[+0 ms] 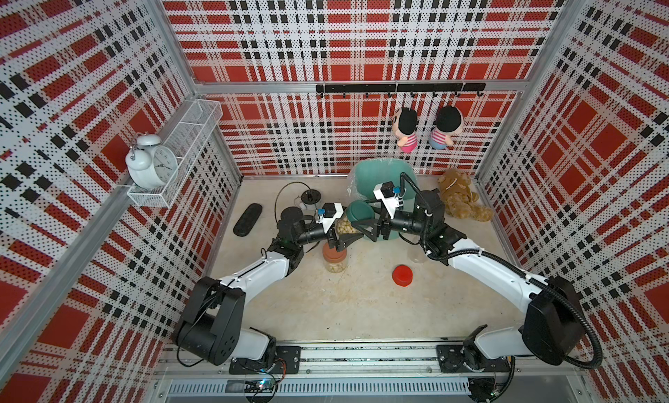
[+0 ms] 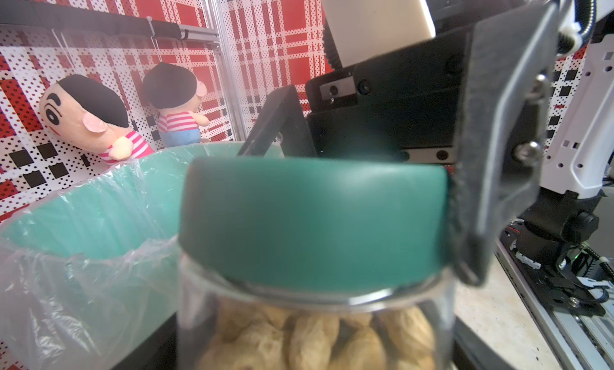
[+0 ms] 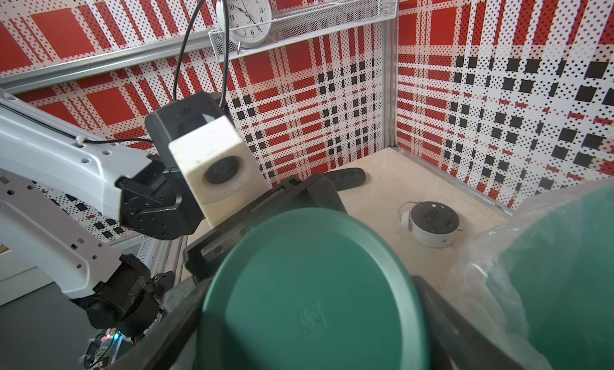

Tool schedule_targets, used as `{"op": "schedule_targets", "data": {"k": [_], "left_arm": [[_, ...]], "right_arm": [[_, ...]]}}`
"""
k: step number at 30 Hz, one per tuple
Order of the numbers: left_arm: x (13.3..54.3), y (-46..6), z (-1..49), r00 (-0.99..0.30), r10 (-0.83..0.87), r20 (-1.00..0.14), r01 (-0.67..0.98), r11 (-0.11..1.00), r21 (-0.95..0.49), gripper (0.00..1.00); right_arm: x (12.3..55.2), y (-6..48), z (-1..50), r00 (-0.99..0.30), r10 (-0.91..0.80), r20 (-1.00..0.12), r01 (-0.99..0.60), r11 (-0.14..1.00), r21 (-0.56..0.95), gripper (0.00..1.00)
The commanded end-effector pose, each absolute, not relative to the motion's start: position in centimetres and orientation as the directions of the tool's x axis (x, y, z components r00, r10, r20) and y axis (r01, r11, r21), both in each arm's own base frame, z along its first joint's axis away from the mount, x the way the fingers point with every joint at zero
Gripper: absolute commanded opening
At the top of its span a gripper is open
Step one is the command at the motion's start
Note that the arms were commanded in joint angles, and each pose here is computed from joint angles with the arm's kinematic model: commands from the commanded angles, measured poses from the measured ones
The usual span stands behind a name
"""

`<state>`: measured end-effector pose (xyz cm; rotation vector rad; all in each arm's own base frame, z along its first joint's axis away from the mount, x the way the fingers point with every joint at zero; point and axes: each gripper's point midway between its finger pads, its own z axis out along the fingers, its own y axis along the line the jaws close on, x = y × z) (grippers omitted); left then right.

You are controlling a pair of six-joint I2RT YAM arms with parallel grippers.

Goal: Empty moldy peanuts from jars
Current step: Pick up the jar from the center of the board.

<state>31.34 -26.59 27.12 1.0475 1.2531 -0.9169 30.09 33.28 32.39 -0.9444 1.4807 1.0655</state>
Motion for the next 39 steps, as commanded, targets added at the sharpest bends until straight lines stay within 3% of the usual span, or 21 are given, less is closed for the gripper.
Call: {"op": "schedule_targets", "data": {"k": [1,11,14,17,22,26,31,39], "left_arm": [[32.9,-25.4,27.7,0.113,0.025,-0.993,0.936,0.334,0.115,0.0],[32.3,-25.4,28.0,0.124,0.022,-0.992,0.956,0.265,0.126,0.0],[32.5,-25.5,28.0,0.122,0.024,-0.992,0.957,0.264,0.124,0.0],[32.8,-25.4,27.7,0.12,0.03,-0.992,0.953,0.276,0.123,0.0],[33.7,-25.2,27.6,0.126,0.041,-0.991,0.936,0.327,0.132,0.0],[34.4,-24.8,27.9,0.14,0.049,-0.989,0.916,0.374,0.149,0.0],[34.7,-24.4,28.2,0.16,0.049,-0.986,0.897,0.41,0.166,0.0],[34.5,-23.7,29.6,0.191,-0.005,-0.982,0.876,0.452,0.168,0.0]], "right_arm": [[26.3,33.7,36.8,-0.014,0.015,-1.0,-0.996,0.085,0.015,0.0],[24.7,33.9,34.2,0.207,-0.113,-0.972,-0.972,-0.138,-0.191,0.0],[25.3,34.1,33.8,0.262,-0.166,-0.951,-0.958,-0.16,-0.236,0.0],[25.8,34.1,34.1,0.297,-0.184,-0.937,-0.949,-0.166,-0.269,0.06],[26.6,34.4,35.6,0.267,-0.139,-0.954,-0.961,-0.109,-0.253,0.41],[27.7,34.1,36.4,0.199,-0.093,-0.976,-0.98,0.01,-0.2,0.74],[28.5,33.7,37.5,0.138,-0.041,-0.99,-0.984,0.111,-0.141,0.97],[31.0,32.1,38.2,0.021,0.063,-0.998,-0.943,0.332,0.001,1.0]]}}
